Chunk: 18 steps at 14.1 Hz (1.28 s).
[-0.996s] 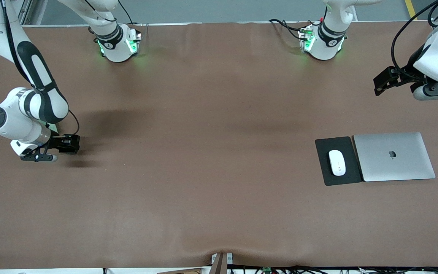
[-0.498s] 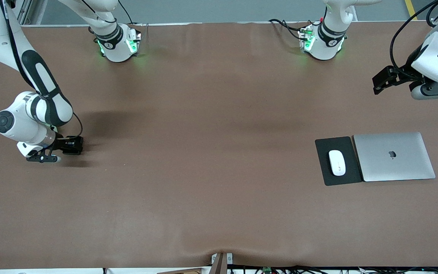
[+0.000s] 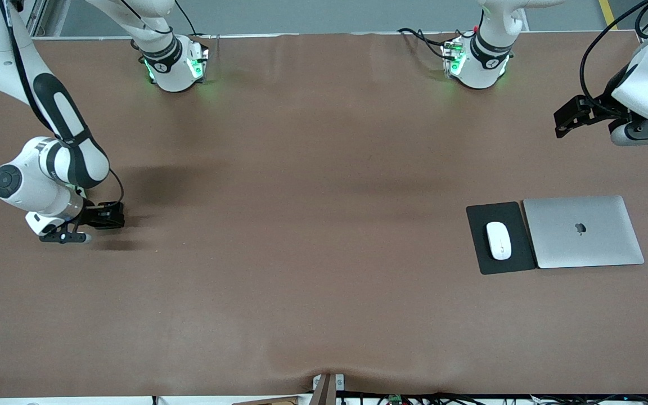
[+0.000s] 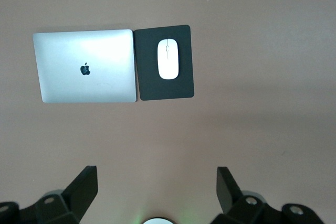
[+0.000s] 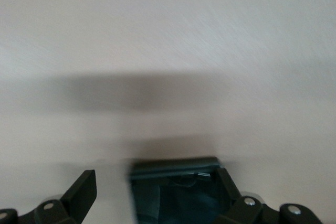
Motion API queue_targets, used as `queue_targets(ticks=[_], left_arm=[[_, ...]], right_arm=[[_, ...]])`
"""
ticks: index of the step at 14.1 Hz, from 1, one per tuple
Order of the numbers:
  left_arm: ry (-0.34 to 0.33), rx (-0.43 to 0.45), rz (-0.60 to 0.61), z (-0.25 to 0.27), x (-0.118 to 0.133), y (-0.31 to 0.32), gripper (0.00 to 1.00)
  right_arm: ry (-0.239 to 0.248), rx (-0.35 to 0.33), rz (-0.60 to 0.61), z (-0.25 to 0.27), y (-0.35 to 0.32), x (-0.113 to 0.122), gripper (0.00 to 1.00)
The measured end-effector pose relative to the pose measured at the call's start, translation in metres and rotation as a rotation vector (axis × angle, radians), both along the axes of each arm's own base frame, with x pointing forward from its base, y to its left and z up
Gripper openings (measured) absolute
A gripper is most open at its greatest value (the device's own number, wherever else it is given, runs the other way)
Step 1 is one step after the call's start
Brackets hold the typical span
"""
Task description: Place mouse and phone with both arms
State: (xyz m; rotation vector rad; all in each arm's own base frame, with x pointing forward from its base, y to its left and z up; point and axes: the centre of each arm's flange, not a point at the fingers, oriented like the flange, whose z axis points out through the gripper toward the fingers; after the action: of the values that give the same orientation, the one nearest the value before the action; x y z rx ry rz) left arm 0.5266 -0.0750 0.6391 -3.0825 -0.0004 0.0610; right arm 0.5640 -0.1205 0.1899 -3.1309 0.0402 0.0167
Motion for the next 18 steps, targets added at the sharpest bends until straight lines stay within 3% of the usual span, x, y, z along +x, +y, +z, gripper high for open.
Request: queue_targets(ticks=[2,5,8,14,18], left_arm=[[0.001,0.0,-0.005,0.0,0.0,0.001,1.0],[0.001,0.0,-0.005,0.0,0.0,0.001,1.0],[0.001,0.0,-0.005,0.0,0.0,0.001,1.0],[-0.001,0.0,-0.005,0.002,-0.001,0.001,1.0],[-0.002,0.0,-0.005,0.002,-0.001,0.001,1.0]], right_arm=[[0.019,0.003,-0.01,0.024,0.031,0.012,1.0],[0.089,0.009,-0.023,0.08,0.055,0.026,1.0],[0.1,0.009,-0.015,0.144,0.06,0.036,1.0],[0.081,0.002,-0.008,0.268,0.079,0.005,1.0],[0.094,0.001,-0.012,0.343,0.08,-0.006,1.0]])
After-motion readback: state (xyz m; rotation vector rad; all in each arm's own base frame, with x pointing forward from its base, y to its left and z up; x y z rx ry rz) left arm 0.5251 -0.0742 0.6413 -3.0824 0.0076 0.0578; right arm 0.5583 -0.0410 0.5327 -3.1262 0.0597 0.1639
